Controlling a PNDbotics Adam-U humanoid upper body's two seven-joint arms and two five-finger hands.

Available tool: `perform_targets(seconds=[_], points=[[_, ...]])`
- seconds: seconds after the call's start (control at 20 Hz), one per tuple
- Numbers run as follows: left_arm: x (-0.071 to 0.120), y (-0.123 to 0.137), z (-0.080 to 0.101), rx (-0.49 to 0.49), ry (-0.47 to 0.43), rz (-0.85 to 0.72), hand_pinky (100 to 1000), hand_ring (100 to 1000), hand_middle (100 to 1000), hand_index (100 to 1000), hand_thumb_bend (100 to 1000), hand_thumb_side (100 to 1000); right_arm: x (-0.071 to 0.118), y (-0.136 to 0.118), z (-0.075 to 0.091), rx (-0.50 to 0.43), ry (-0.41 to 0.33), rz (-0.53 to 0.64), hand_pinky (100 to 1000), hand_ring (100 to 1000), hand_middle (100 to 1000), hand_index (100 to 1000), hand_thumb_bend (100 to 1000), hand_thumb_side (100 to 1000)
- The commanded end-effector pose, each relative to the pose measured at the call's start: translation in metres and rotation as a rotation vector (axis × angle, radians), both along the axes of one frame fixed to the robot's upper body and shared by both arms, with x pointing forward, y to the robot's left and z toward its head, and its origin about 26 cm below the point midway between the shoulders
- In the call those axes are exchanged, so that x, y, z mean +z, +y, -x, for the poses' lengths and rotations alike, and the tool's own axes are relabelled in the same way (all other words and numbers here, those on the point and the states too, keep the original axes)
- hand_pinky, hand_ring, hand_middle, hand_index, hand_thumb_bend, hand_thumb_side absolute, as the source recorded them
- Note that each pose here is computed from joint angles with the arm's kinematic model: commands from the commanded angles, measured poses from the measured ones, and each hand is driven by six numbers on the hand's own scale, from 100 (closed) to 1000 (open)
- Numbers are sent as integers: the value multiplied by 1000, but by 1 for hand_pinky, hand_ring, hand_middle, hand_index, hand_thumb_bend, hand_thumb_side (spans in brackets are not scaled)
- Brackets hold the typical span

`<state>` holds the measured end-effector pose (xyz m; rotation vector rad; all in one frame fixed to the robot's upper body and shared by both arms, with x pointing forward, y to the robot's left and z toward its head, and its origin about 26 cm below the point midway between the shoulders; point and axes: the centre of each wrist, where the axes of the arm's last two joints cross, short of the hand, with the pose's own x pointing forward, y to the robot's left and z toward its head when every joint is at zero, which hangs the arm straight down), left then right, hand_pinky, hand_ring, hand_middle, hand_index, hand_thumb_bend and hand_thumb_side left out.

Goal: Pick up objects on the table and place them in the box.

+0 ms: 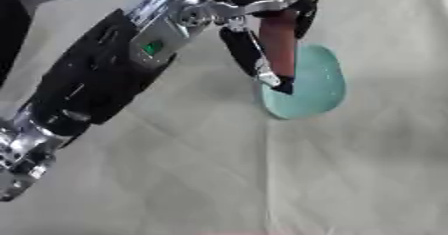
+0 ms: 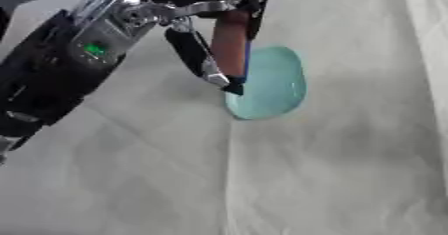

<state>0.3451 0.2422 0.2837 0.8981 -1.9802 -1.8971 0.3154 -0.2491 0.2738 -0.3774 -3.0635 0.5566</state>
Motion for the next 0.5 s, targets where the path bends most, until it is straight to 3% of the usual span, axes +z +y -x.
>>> perform_targets(seconds=[0.05, 0.35, 0.5], points=[[8, -1, 0, -1, -27, -12, 100, 342, 322, 473, 361, 100, 8, 4, 3, 20, -36, 3, 206, 373, 614, 814, 100, 761], [2, -3, -4, -3, -12, -13, 100, 347, 333, 489, 334, 100, 12, 9, 2, 32, -53, 3, 209, 375, 614, 808, 100, 739], [-3, -3, -6, -8, 1, -21, 132, 404, 383, 536, 314, 139, 14, 11, 2, 41, -61, 0, 211, 378, 619, 806, 100, 734]])
